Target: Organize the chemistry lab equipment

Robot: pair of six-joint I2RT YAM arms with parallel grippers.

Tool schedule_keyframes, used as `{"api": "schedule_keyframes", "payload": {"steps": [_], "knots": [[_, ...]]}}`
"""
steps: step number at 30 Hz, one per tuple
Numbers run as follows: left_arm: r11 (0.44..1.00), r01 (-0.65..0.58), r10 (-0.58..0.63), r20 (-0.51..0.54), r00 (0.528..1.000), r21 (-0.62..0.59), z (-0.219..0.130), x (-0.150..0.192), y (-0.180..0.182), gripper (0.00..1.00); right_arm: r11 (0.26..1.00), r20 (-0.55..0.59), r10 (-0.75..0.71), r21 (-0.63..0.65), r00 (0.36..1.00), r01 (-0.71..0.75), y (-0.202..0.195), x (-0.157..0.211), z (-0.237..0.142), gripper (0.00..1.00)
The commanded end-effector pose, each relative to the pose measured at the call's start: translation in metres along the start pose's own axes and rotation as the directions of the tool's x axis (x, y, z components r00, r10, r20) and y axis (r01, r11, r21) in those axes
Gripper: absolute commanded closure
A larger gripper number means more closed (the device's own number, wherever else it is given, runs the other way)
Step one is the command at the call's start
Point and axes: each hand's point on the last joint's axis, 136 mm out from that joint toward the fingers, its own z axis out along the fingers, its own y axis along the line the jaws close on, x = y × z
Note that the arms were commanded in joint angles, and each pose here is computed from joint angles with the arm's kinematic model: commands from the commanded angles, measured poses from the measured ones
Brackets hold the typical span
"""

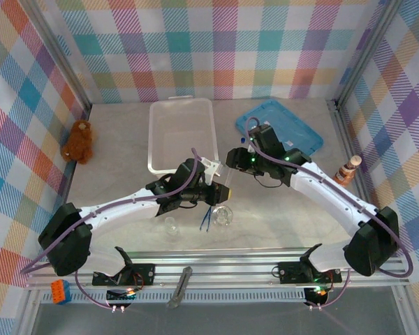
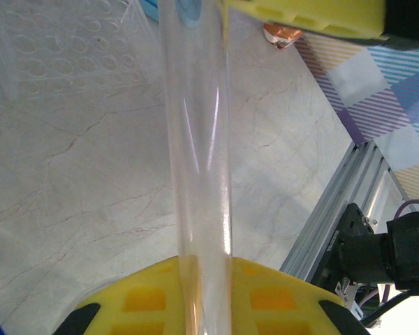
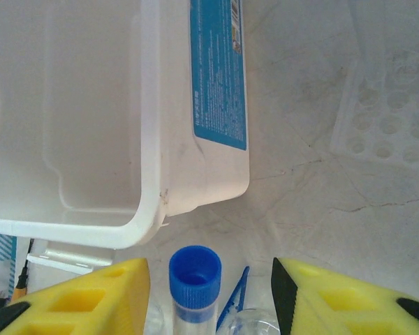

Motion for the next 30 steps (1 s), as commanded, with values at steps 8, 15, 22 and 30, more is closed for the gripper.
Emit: {"api": "schedule_keyframes", "payload": {"steps": [8,15,22,30], "knots": [[1.0,-0.027,0.027,0.034,0.999,-0.005,-0.007,-0.011,-0.001,0.95,0.994,-0.088,-0.058,-0.1,0.994,0.049,0.022,-0.004,-0.001,0.53],[0.999,-0.03,0.031,0.026,0.999,-0.014,-0.006,-0.009,0.001,0.95,0.991,-0.137,-0.054,-0.131,0.989,0.036,0.014,-0.009,-0.006,0.57],[0.999,-0.031,0.032,0.03,0.999,-0.012,-0.005,-0.01,0.001,0.95,0.976,-0.217,-0.071,-0.216,0.974,0.023,0.021,0.001,-0.006,0.6],[1.0,-0.02,0.021,0.031,0.999,-0.009,-0.003,-0.011,0.001,0.94,0.965,-0.265,-0.095,-0.26,0.96,0.023,0.026,0.01,-0.007,0.62]]}}
